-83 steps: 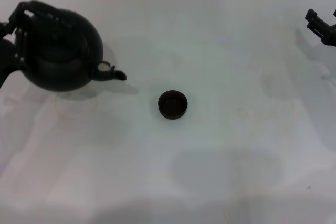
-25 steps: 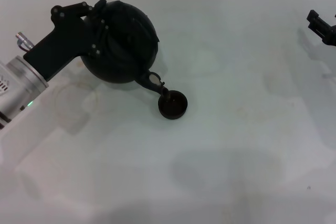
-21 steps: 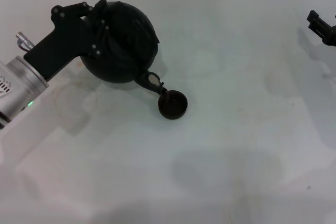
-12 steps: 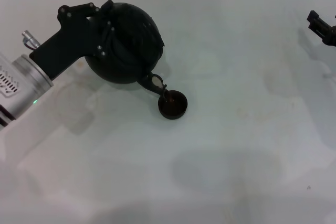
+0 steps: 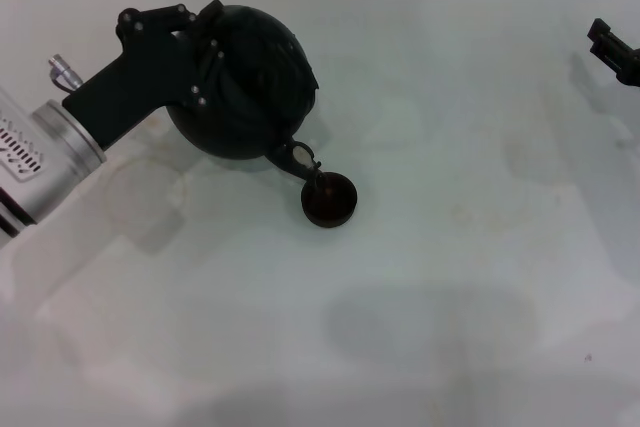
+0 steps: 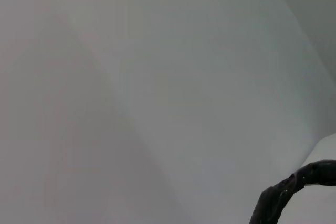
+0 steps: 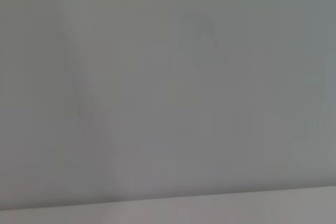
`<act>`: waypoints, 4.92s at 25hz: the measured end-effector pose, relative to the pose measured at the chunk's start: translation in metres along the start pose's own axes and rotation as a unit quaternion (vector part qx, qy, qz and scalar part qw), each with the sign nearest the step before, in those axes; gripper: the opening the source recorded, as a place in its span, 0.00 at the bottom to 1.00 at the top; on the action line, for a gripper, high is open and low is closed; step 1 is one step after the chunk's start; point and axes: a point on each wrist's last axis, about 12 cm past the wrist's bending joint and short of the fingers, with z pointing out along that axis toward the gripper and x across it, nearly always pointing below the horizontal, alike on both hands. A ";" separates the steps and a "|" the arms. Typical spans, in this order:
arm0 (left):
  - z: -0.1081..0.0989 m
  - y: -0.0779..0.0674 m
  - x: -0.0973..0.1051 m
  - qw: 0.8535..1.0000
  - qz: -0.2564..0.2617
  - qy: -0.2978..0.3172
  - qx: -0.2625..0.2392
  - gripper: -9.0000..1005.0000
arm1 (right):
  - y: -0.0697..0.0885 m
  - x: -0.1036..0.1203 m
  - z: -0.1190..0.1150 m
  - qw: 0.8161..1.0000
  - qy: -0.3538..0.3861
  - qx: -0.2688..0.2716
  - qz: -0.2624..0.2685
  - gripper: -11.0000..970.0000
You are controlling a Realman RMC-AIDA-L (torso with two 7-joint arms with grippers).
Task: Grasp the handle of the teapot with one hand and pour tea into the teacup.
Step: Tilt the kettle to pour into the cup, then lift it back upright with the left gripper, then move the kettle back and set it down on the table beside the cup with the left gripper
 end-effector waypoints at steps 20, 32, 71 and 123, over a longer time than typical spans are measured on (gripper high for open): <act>0.000 0.001 0.000 1.000 0.007 0.000 0.006 0.12 | 0.000 0.000 0.000 1.000 0.000 0.000 0.000 0.86; 0.000 0.002 -0.001 1.000 0.008 -0.004 0.006 0.13 | 0.000 0.000 0.000 1.000 0.000 0.001 0.000 0.86; -0.014 -0.004 0.000 0.998 -0.059 -0.010 -0.035 0.13 | 0.000 0.000 0.000 1.000 0.001 -0.001 0.011 0.86; -0.112 -0.079 0.009 0.898 -0.317 0.053 -0.302 0.15 | 0.000 -0.002 0.002 1.000 -0.001 -0.004 0.008 0.86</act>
